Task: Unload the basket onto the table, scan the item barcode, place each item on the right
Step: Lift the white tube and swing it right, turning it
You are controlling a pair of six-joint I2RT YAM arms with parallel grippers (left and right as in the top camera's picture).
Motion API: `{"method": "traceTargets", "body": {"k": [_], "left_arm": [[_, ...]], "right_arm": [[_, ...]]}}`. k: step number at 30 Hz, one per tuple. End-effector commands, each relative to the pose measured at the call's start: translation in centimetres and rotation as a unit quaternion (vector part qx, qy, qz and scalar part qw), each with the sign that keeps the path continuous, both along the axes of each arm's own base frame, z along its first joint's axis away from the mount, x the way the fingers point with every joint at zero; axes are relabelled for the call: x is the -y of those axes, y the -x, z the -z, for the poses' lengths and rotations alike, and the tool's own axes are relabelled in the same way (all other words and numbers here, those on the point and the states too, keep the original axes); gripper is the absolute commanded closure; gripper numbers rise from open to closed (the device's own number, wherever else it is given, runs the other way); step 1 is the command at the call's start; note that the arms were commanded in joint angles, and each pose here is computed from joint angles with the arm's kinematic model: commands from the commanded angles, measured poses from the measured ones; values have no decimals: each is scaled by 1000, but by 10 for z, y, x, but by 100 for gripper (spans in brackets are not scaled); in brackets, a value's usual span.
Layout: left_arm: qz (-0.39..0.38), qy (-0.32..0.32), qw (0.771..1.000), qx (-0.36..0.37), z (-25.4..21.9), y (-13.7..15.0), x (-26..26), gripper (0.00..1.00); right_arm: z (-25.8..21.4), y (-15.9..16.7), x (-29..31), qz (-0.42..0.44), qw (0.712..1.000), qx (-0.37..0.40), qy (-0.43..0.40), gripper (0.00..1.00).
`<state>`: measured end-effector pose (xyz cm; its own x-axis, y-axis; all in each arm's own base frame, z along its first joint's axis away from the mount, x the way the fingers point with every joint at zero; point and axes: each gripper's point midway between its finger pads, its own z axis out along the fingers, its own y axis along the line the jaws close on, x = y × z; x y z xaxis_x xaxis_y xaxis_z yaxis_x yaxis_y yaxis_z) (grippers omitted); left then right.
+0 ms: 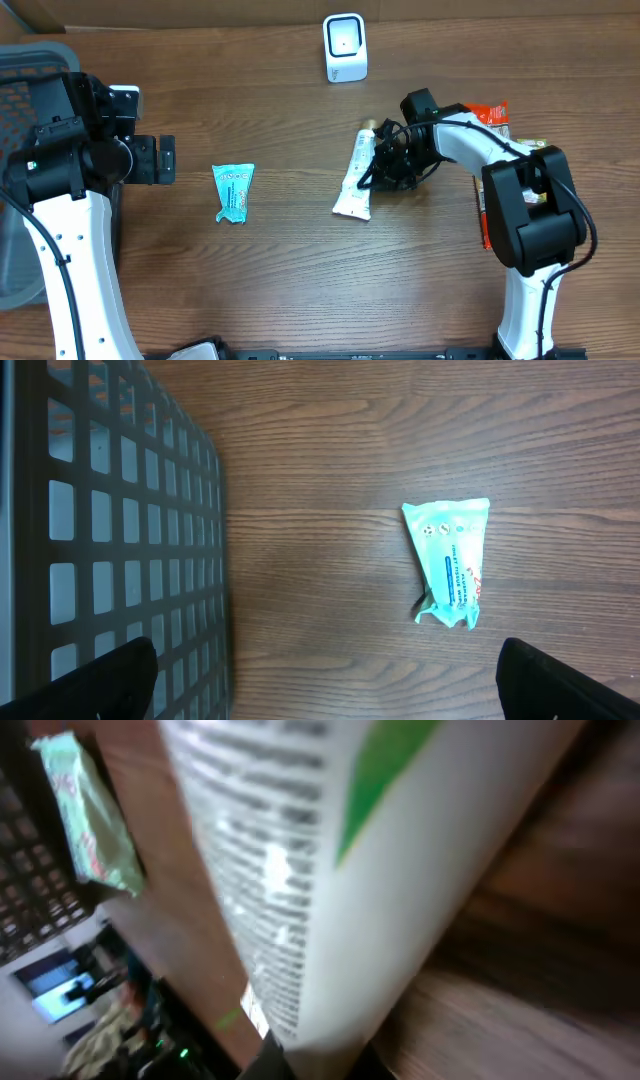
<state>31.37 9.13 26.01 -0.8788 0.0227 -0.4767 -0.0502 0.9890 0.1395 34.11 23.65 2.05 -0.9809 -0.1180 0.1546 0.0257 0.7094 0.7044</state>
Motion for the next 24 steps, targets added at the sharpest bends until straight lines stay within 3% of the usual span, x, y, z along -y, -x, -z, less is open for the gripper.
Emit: {"method": "traceTargets", "body": {"k": [1,5,15,24], "left_arm": [[7,-2,1000,6,-4,0,0,0],[7,-2,1000,6,-4,0,0,0],[7,-2,1000,6,-4,0,0,0],[7,-2,1000,6,-4,0,0,0]], "right_arm": [[-36,-32,14,17,993,99,58,96],[-58,-32,20,18,989,129,74,96],[-164,2,-11,-88,961,239,-108,96],[-262,31,-7,-95,933,313,-151,96]]}}
